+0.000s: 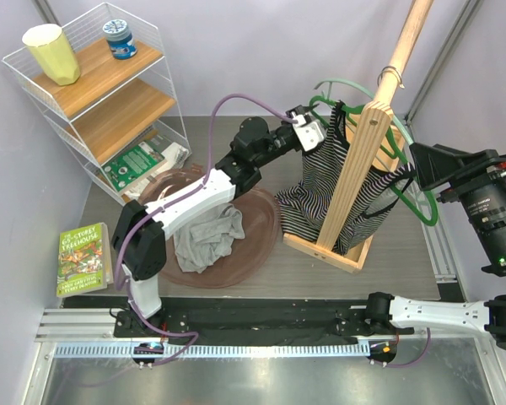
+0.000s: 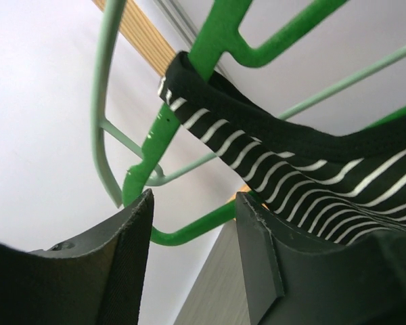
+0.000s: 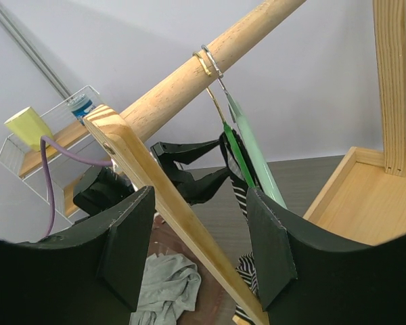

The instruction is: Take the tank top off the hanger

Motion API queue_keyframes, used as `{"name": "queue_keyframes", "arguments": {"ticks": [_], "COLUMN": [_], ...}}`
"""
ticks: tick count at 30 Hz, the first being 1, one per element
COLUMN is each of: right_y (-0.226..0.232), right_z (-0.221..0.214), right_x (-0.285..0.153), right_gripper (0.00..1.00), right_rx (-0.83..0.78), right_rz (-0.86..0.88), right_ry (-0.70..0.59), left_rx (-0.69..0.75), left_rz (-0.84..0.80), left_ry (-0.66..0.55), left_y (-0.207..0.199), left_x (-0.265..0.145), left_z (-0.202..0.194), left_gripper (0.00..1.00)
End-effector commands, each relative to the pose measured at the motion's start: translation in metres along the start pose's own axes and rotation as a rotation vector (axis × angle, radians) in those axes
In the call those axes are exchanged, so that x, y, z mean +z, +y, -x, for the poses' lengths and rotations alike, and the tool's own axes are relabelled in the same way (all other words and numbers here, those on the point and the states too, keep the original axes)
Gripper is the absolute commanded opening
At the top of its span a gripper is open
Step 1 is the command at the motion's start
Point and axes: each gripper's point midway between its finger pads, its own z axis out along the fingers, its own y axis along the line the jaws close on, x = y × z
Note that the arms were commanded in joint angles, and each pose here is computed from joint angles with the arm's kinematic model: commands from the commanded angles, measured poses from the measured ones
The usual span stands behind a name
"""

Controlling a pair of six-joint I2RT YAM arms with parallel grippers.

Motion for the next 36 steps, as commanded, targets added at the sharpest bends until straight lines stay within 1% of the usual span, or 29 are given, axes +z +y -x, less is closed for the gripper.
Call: {"name": "queue_keyframes", "arguments": {"ticks": [1, 11, 14, 22, 26, 28, 29, 31, 36], "right_y": [-0.004, -0.006, -0.007, -0.008, -0.007, -0.006, -0.006, -0.006, -0.007], "right_z": [0.01, 0.012, 0.012, 0.013, 0.013, 0.012, 0.012, 0.012, 0.013], "right_x": [-0.003, -0.005, -0.005, -0.005, -0.005, -0.005, -0.005, -0.004, -0.005], "right_gripper": [0.62, 0.62, 0.62, 0.62, 0.62, 0.62, 0.62, 0.62, 0.62], "right_rx": [0.031, 0.036, 0.036, 0.037, 0.034, 0.033, 0.033, 0.03, 0.037], "right_rz": [-0.003, -0.002, -0.002, -0.006, -0.002, -0.001, -0.002, -0.002, -0.001], "right_ry": [-0.019, -0.025, -0.025, -0.028, -0.026, -0.025, -0.025, -0.024, -0.027], "left_rx": [0.046, 0.045, 0.046, 0.103, 0.128, 0.136, 0.141, 0.146, 0.158], "left_rz": [0.115, 0.107, 0.08, 0.031, 0.015, 0.012, 0.012, 0.013, 0.018], "left_ry": [-0.122, -0.118, -0.117, -0.105, -0.1, -0.102, -0.102, -0.105, -0.108], "left_y": [0.036, 0.037, 0.032, 0.016, 0.01, 0.009, 0.008, 0.008, 0.008], "left_x": [-0.002, 0.014, 0.021, 0.029, 0.032, 0.033, 0.034, 0.036, 0.039], "left_z": [0.049, 0.047, 0.048, 0.048, 0.05, 0.051, 0.052, 0.052, 0.054], "left_gripper": [0.55, 0.55, 0.53, 0.48, 0.43, 0.41, 0.37, 0.35, 0.36]}}
